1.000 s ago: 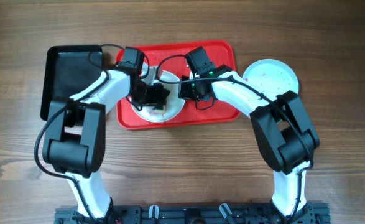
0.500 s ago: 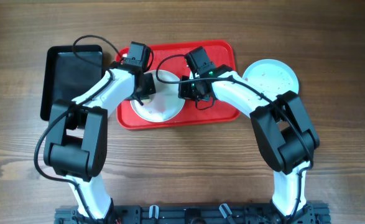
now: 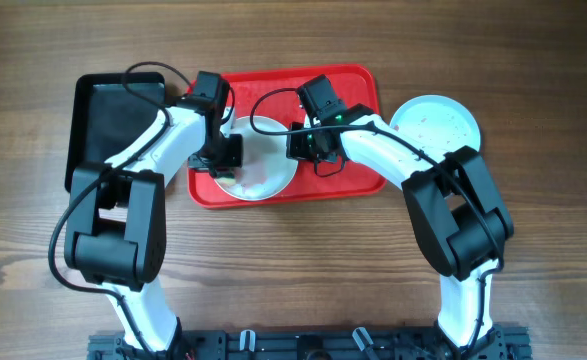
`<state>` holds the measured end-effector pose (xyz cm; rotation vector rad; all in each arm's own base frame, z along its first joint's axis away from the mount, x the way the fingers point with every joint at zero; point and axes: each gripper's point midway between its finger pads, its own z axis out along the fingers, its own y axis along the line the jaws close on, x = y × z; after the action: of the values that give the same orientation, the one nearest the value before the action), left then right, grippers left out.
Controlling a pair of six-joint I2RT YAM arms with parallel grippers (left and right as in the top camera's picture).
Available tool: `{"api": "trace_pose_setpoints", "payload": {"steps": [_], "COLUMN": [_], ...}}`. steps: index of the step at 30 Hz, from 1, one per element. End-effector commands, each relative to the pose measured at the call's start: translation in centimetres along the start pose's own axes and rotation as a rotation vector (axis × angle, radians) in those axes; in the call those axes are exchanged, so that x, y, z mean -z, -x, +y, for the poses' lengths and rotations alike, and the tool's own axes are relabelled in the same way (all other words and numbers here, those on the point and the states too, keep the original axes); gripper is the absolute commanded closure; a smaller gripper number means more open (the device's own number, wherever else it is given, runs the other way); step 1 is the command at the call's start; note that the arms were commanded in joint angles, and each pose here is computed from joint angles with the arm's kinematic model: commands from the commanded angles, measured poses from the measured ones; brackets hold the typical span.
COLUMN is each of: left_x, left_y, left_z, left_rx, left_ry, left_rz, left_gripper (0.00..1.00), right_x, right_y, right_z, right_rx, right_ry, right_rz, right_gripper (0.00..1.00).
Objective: Clean dirty plates on tray and stack at the side
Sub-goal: 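Rub the green sponge around the held plate's inner surface, left gripper, then scrub the plate rim area with the sponge, then lift sponge away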
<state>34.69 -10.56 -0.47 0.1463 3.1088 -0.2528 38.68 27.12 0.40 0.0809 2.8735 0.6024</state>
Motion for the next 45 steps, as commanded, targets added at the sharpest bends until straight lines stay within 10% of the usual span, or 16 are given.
{"api": "trace_pose_setpoints", "payload": {"steps": [1, 9, 16, 22, 28, 36, 45], "left_x": [-5.3, -5.8, -5.3, -4.0, -4.7, -5.6, -6.1], "left_y": [-5.7, -3.0, -3.2, -5.3, -5.5, -6.5, -4.1], "left_z": [-3.4, -3.3, 5.8, 8.2, 6.4, -3.8, -4.9], "left_rx": [-0.156, -0.188, 0.264, 0.424, 0.281, -0.231, -0.293], "left_ry": [-0.243, -0.225, 0.336, 0.503, 0.386, -0.200, -0.212], "left_rz": [0.208, 0.094, 0.060, 0.079, 0.143, 0.231, 0.123], "left_gripper": [0.96, 0.96, 0.96, 0.96, 0.96, 0.96, 0.96], "right_x": [-0.9, -0.9, -0.9, -0.9, -0.9, -0.9, -0.9], "right_y": [0.0, 0.0, 0.0, 0.1, 0.1, 0.1, 0.1], "right_z": [-1.9, -1.9, -1.9, -2.0, -2.0, -2.0, -2.0], "right_rx": [-0.044, -0.044, -0.044, -0.043, -0.044, -0.044, -0.044], "right_ry": [-0.055, -0.056, -0.056, -0.058, -0.058, -0.058, -0.059], "right_rz": [-0.001, -0.002, -0.002, -0.003, -0.003, -0.003, -0.003], "right_gripper": [0.96, 0.95, 0.96, 0.96, 0.96, 0.96, 0.96]}}
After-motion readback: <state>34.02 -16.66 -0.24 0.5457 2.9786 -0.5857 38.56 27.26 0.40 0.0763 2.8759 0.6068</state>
